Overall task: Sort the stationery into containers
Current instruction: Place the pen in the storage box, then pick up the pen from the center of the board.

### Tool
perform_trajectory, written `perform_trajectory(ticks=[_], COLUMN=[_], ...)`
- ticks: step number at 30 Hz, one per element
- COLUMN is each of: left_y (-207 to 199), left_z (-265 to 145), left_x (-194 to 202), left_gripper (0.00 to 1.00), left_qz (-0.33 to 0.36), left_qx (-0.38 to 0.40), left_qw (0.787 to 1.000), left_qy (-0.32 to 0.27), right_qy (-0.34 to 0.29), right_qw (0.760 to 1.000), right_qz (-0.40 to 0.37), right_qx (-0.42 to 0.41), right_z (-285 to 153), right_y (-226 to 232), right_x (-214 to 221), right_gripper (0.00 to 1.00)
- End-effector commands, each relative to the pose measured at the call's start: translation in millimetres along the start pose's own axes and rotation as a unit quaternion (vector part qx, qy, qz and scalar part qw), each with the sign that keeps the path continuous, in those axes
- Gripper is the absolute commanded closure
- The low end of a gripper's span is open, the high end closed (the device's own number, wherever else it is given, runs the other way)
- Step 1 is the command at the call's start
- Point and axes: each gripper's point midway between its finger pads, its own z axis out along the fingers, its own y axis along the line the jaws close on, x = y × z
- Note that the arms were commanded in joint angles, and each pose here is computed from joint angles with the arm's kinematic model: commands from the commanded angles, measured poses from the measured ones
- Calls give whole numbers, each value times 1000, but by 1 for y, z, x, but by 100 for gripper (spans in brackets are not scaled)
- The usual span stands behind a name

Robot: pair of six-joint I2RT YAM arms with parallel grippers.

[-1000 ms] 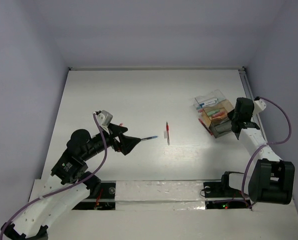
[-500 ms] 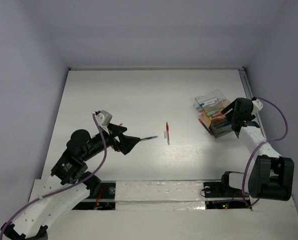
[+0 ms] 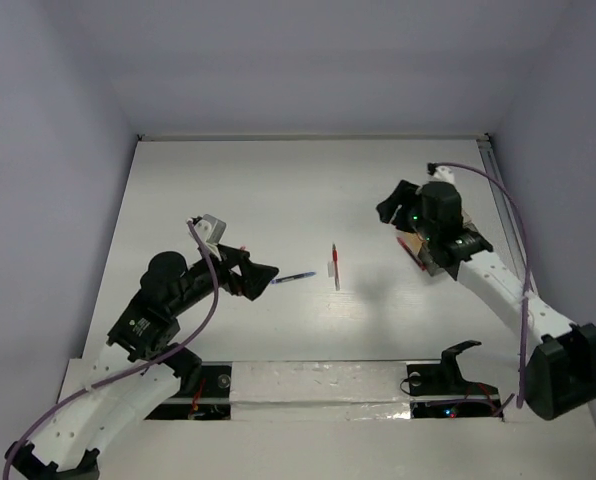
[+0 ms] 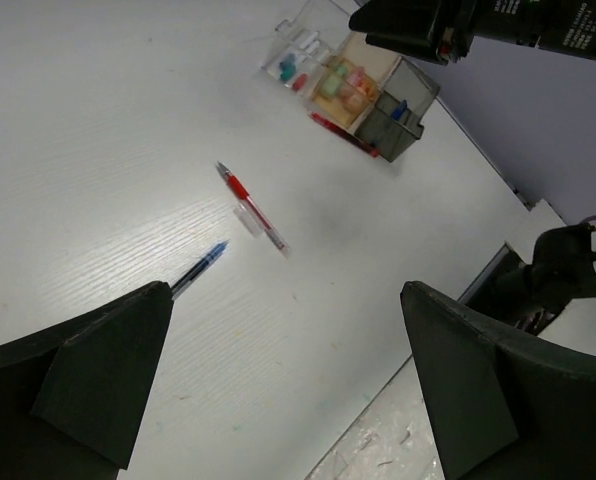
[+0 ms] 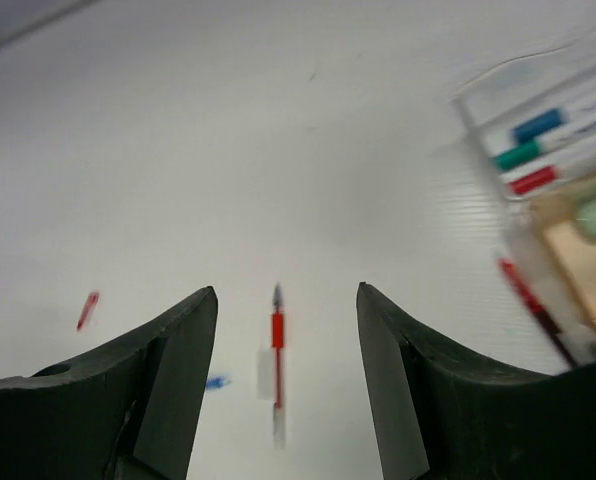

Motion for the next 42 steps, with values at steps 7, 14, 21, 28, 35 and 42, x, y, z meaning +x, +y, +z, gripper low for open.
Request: perform_trajectory(ticks=[7, 14, 21, 28, 35, 42], left_y=[35, 67, 71, 68, 65, 64], left_z=[-3, -35, -31, -29, -23, -22], left_x=[-34, -71, -65, -63, -59, -58], left_gripper=[3, 2, 2, 2, 2, 2], left_qz=[-2, -6, -11, -10, -10, -11], left_qx=[-86, -192, -192, -179, -165, -163], left_qw=[995, 971, 972, 975, 979, 980], left_qy=[-49, -143, -132, -128, -116, -113], right_qy=[128, 181, 184, 149, 179, 210], right_qw=[974, 946, 945, 952, 941, 936], right_qz=[-146, -189, -232, -268, -273, -268], right_qx=[-120, -193, -142, 11, 86, 92], right_z=[33, 56, 76, 79, 66, 69], right_y=[117, 221, 226, 149, 77, 57], right_x=[90, 168, 184, 158, 161, 175], right_gripper=[40, 47, 58, 64, 65, 59])
